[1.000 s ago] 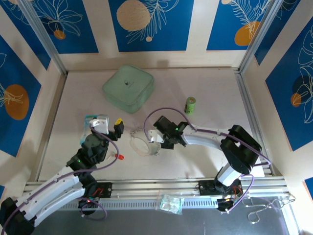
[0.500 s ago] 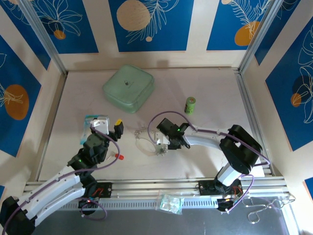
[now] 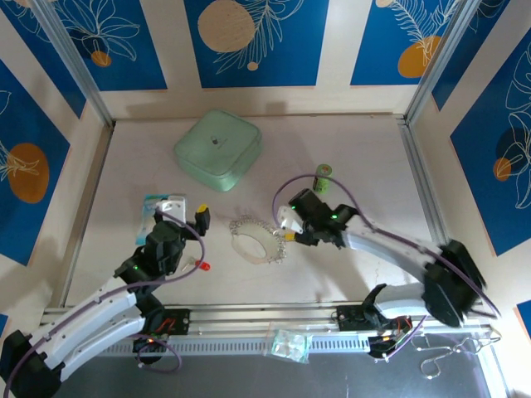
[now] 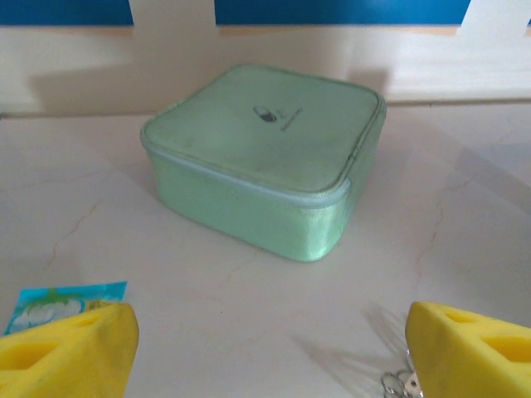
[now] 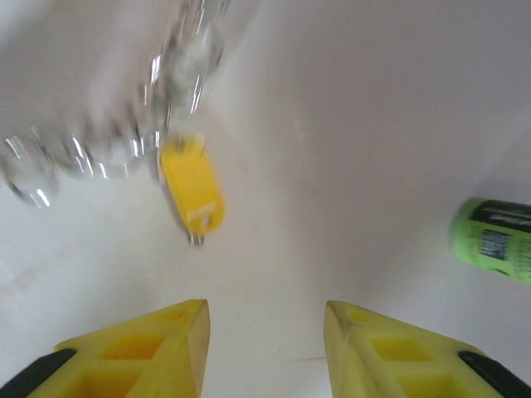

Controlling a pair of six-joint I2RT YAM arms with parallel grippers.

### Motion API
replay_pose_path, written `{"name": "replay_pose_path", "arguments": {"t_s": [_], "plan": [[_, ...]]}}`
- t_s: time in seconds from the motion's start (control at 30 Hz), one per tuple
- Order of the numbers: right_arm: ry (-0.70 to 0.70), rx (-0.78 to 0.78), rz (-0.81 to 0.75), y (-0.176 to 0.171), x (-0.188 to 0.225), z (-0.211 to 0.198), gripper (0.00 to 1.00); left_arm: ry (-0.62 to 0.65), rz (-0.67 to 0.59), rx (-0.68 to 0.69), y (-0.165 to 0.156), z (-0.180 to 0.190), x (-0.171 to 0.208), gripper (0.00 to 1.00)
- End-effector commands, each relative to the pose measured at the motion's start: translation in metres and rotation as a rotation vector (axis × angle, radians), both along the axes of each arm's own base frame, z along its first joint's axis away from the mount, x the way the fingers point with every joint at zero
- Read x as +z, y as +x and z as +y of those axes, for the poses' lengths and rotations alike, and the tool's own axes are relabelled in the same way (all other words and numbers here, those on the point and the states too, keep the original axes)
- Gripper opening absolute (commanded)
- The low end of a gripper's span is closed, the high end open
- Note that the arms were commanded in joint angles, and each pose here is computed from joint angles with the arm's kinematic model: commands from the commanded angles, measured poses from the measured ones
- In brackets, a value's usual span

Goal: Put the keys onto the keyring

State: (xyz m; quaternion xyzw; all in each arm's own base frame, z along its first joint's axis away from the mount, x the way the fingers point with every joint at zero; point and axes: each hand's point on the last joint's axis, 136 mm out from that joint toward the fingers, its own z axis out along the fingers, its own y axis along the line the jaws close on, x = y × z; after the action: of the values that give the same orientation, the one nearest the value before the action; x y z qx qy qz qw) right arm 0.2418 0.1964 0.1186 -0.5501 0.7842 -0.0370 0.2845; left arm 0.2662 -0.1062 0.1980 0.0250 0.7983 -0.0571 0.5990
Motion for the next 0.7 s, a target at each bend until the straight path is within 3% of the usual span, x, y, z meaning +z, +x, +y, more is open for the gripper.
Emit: {"name": "replay_pose_path", "arguments": {"t_s": [0.0,0.1,0.23,0.43,0.67], "plan": [[0.446,-0.040,0.080,-0.017,0.045,0.045,0.45,-0.019,0.109,-0.003,0.000,-0.003,0.000,0.86],[0.675,-0.090,0.167,-0.028,0.052,0.065,0.44,-0.035,0.207,-0.041,-0.001,-0.016,-0.011,0.88],[0.823,-0.373,0.326,-0.024,0.035,0.066,0.40,-0.086,0.342,-0.079,-0.004,-0.034,-0.032,0.81],[0.724,-0.619,0.477,-0.035,0.002,0.056,0.29,-0.110,0.478,-0.130,-0.001,-0.059,-0.056,0.78],[0.568,-0.740,0.511,-0.060,-0.034,0.060,0.36,-0.178,0.473,-0.056,0.014,-0.062,-0.069,0.78]]}}
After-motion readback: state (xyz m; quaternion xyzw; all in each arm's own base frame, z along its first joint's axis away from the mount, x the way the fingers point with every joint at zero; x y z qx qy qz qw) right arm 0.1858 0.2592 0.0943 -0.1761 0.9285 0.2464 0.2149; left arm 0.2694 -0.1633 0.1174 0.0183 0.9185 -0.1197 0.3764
